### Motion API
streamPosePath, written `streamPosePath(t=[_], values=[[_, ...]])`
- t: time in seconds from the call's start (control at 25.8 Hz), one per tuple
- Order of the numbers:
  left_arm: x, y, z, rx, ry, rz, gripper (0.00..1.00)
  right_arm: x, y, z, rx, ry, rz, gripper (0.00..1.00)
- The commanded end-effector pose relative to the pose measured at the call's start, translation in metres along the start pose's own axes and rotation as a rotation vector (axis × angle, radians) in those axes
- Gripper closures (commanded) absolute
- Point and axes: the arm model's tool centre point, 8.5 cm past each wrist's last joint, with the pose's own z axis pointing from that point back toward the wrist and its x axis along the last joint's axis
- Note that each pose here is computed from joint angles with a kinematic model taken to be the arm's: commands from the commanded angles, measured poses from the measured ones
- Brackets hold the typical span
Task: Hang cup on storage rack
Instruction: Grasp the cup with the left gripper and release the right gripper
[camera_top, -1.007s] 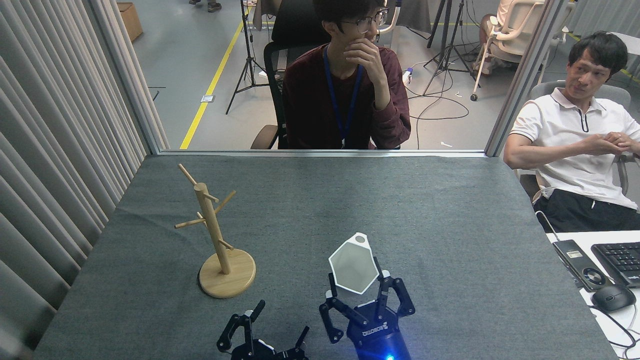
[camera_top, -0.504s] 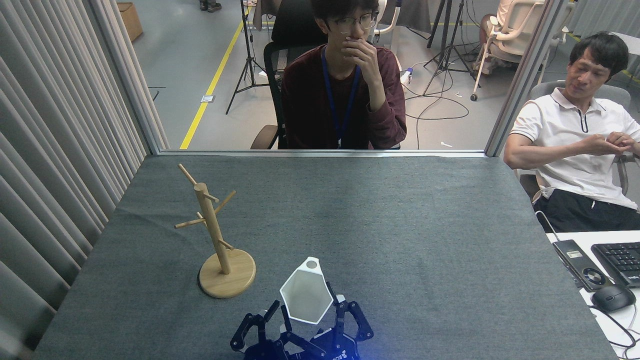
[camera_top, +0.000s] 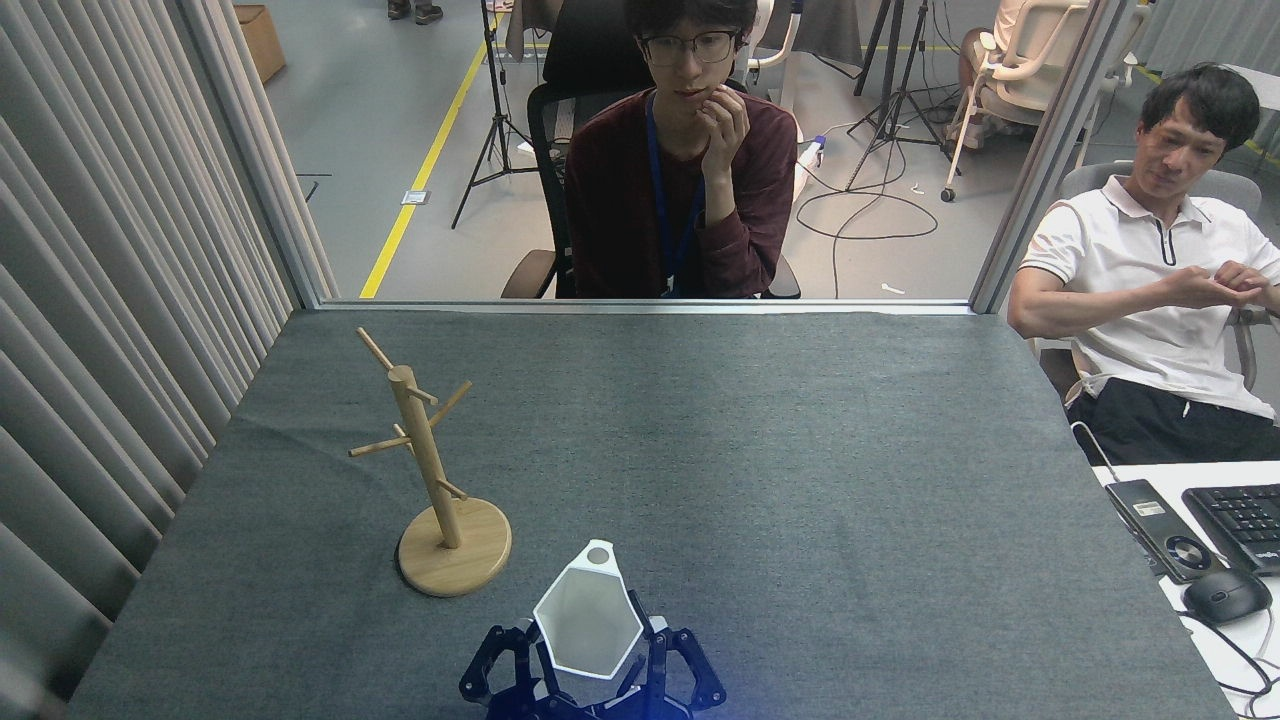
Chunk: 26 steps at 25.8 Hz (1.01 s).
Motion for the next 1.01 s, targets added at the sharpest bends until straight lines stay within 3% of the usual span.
streamPosePath(t=[0.0,0.46,0.58,0.74,0.89,0.97], values=[[0.000,0.001,0.000,0.003,0.002,0.000,0.00,0.006,0.000,0.002,0.003,-0.013,-0.006,0.33],[-0.001,0.002,-0.001,0.008,0.008,-0.002,0.00,0.015,0.002,0.006,0.015,-0.019,-0.022,0.33],[-0.001,0.003,-0.001,0.006,0.008,-0.004,0.27,0.015,0.002,0.006,0.015,-0.019,-0.022,0.33],[-0.001,0.002,-0.001,0.000,0.008,-0.004,0.54,0.015,0.002,0.006,0.015,-0.021,-0.023,0.33],[-0.003,0.001,0.000,-0.002,0.015,-0.011,0.56,0.016,0.001,0.006,0.015,-0.021,-0.023,0.28],[-0.005,0.001,0.000,-0.003,0.026,-0.016,0.56,0.016,0.000,0.005,0.010,-0.021,-0.025,0.09]])
